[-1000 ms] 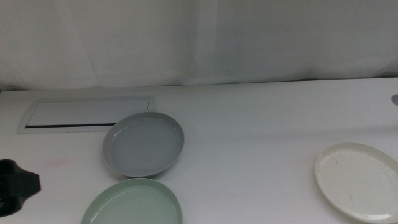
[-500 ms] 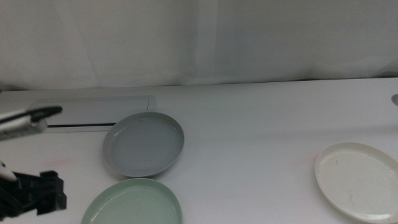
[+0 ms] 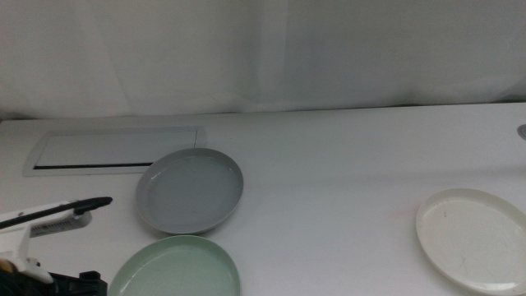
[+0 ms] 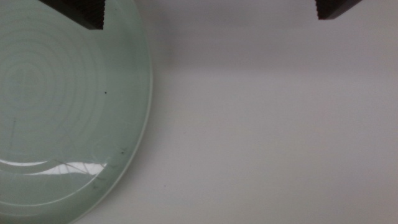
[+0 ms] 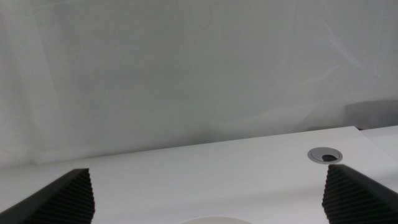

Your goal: Stack the three bowls on top of each other.

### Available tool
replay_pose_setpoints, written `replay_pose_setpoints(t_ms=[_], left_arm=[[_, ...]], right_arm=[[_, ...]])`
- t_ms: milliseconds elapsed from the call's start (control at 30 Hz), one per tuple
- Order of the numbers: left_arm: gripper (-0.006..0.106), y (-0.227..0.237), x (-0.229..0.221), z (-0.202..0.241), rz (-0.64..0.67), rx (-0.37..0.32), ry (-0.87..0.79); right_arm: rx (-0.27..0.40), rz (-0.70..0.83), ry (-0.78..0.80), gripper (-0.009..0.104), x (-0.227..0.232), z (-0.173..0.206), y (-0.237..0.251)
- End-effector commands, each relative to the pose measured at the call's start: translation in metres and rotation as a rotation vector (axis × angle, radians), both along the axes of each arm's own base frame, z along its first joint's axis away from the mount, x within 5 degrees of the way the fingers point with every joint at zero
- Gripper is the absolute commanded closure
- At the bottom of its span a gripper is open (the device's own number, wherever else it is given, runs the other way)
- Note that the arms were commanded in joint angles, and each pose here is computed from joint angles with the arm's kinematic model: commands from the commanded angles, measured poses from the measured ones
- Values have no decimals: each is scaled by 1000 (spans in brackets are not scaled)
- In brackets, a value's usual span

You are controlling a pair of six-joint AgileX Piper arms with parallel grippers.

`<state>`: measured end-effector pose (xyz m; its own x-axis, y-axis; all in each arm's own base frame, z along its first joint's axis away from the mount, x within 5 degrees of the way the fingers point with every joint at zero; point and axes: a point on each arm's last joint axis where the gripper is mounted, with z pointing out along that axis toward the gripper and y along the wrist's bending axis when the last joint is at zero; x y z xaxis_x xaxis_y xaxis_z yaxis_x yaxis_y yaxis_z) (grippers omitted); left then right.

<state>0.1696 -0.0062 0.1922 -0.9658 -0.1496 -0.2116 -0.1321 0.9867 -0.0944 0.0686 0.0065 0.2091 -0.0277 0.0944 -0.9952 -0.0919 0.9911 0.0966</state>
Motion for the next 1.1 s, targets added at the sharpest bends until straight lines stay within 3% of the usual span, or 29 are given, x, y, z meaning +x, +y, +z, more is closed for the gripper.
replay_pose_setpoints(t_ms=[0,167,400,600,667,733,867,1067], left_arm=[[13,-5,4,-7,-20,-5,13],[13,-28,14,-23,-63,5,31],[13,-46,18,-55,-65,126,144],[18,-51,25,-73,-55,114,155],[28,-51,25,-75,-52,112,158],[45,-51,26,-77,-53,112,161],[101,-51,26,-77,-62,113,157],[103,-51,26,-76,-84,117,157]], right_arm=[[-8,-5,25,-8,0,-13,0],[-8,-5,25,-8,0,-13,0],[-8,-5,25,-8,0,-13,0],[-8,-5,25,-8,0,-13,0],[-8,-5,25,-8,0,-13,0],[-8,-5,25,-8,0,-13,0],[-8,-5,25,-8,0,-13,0],[-8,-5,25,-8,0,-13,0]])
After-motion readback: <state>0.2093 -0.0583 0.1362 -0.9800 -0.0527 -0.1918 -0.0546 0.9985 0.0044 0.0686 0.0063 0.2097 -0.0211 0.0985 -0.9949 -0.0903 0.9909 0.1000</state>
